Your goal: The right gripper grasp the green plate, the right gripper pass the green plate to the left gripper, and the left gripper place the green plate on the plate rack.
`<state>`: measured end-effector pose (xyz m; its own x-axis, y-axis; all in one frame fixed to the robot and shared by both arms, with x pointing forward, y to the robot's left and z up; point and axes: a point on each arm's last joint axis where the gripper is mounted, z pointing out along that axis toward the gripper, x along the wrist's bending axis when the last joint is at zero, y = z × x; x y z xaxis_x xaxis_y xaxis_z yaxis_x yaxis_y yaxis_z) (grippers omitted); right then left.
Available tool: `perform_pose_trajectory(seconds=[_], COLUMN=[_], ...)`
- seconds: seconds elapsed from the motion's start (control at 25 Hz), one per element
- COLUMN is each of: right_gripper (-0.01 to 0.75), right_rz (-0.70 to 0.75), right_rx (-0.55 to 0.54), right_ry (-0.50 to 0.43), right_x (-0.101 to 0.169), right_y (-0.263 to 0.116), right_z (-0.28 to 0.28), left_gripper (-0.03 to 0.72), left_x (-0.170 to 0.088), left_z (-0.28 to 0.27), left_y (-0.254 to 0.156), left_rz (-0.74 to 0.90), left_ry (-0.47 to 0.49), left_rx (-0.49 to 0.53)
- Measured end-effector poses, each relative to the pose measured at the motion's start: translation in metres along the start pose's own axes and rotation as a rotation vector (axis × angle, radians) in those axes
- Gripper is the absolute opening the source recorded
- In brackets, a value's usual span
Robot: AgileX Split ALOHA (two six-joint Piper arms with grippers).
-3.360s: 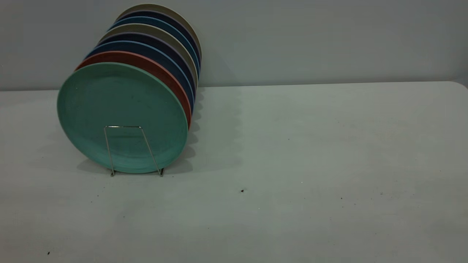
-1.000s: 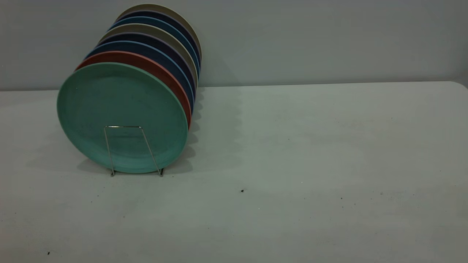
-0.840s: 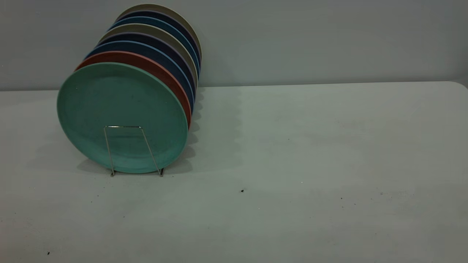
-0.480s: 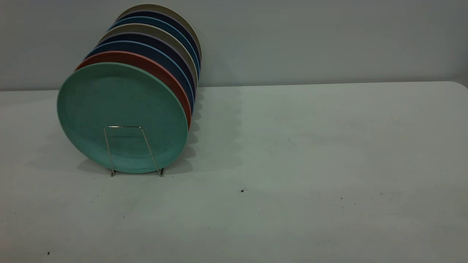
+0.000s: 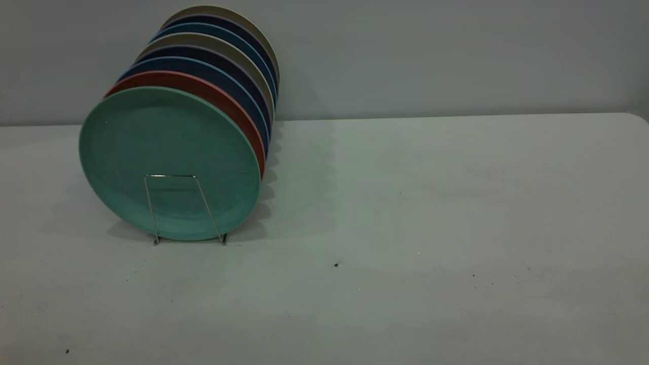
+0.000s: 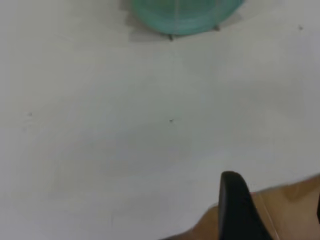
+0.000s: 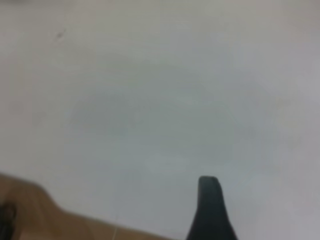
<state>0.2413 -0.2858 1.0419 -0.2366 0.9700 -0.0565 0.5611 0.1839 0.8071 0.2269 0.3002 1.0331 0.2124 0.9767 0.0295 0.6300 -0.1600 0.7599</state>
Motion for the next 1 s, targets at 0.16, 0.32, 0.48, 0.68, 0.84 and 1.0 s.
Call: perform_pose_trajectory(seconds=[0.16, 0.32, 0.48, 0.68, 0.84, 1.0], right_gripper=[0.564, 0.564, 0.564, 0.564, 0.564, 0.564], right_rz=[0.006, 0.005, 0.005, 0.007, 0.007, 0.007], right_rx=[-0.068, -0.08, -0.08, -0.081, -0.081, -0.081], right_ry=[-0.033, -0.032, -0.032, -0.027, -0.027, -0.026], right_x=[0.0024, 0.0032, 0.0033, 0.0036, 0.0037, 0.0038], right_y=[-0.0057, -0.0071, -0.0071, -0.007, -0.007, -0.007], right_z=[-0.0077, -0.0093, -0.0093, -0.0093, -0.0093, -0.0093], left_gripper=[0.413, 0.412, 0.412, 0.412, 0.412, 0.412], left_x=[-0.0012, -0.0017, -0.0017, -0.0017, -0.0017, -0.0017], left_z=[-0.0029, -0.0032, -0.0032, -0.0032, -0.0032, -0.0032], left_y=[-0.0032, -0.0036, -0.0035, -0.0035, -0.0035, -0.0035], left_rz=[-0.033, -0.049, -0.052, -0.052, -0.052, -0.052], left_ry=[0.044, 0.063, 0.067, 0.067, 0.067, 0.067], left_rx=[-0.029, -0.032, -0.032, -0.032, -0.032, -0.032])
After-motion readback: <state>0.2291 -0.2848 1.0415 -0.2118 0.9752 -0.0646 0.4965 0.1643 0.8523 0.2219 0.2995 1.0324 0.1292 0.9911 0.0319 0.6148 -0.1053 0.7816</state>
